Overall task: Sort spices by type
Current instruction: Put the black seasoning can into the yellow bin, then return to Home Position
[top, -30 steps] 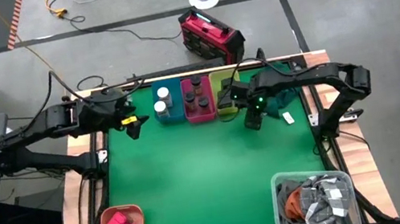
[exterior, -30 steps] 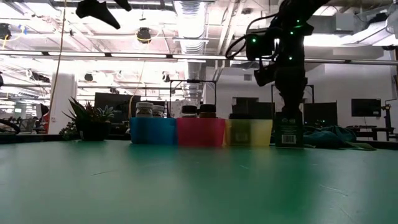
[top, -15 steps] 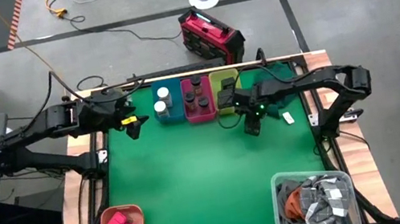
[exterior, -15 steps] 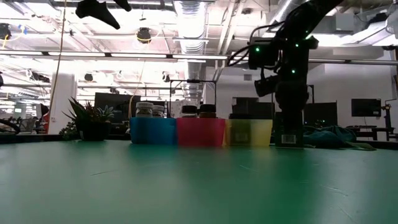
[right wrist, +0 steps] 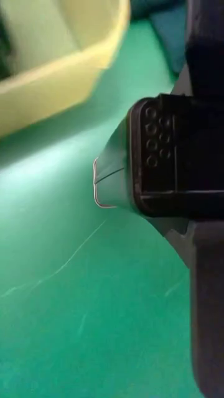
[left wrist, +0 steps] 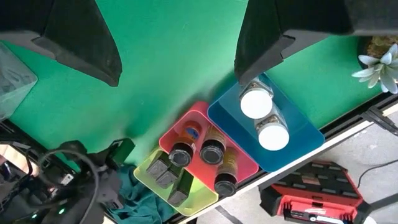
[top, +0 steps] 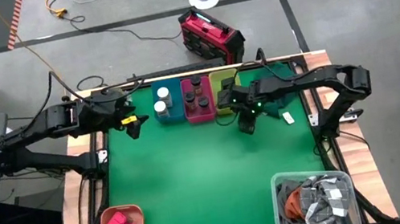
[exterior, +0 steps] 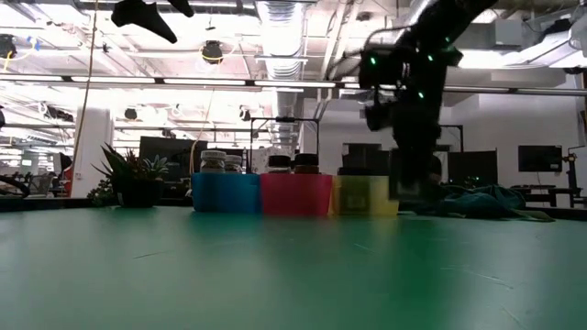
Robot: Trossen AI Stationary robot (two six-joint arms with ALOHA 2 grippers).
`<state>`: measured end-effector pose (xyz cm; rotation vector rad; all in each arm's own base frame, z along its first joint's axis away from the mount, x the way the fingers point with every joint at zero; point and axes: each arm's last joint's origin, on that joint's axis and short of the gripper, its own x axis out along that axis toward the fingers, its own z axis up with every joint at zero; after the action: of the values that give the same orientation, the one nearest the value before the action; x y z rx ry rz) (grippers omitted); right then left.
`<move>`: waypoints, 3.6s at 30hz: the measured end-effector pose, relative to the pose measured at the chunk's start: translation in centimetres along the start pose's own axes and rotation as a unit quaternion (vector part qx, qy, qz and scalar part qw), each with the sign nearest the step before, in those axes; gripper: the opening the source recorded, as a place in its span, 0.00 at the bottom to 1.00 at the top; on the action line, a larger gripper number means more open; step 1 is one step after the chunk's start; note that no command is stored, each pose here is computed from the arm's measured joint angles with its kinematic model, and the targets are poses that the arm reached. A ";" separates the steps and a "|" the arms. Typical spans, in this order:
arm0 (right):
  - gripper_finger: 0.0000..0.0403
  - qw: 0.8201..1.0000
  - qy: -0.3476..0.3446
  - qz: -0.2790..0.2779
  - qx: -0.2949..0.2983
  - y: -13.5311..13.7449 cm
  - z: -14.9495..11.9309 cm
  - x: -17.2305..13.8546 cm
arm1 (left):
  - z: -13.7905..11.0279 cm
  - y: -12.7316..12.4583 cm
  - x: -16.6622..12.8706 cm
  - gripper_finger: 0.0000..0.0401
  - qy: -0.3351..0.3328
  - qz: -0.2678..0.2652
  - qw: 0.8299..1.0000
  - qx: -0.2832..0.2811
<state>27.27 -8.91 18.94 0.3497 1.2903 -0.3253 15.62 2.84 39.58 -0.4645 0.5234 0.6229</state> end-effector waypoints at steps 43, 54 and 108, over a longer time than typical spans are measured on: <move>0.39 0.896 -0.144 -0.123 0.402 -3.2 4.2 -5.1 | -0.2 0.1 0.0 0.75 0.012 0.003 0.997 -0.071; 0.39 0.877 -0.163 -0.098 0.442 -3.2 3.9 -3.6 | -0.2 0.1 0.0 0.75 0.012 0.003 0.996 -0.084; 0.63 0.777 -0.527 0.192 0.285 -4.1 -9.3 -10.8 | -13.9 6.9 3.3 0.59 -0.268 -0.233 0.919 -0.173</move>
<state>14.74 -8.20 26.93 0.7890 -0.0387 -0.4628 9.06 1.55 25.20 -0.6965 -0.2296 0.3530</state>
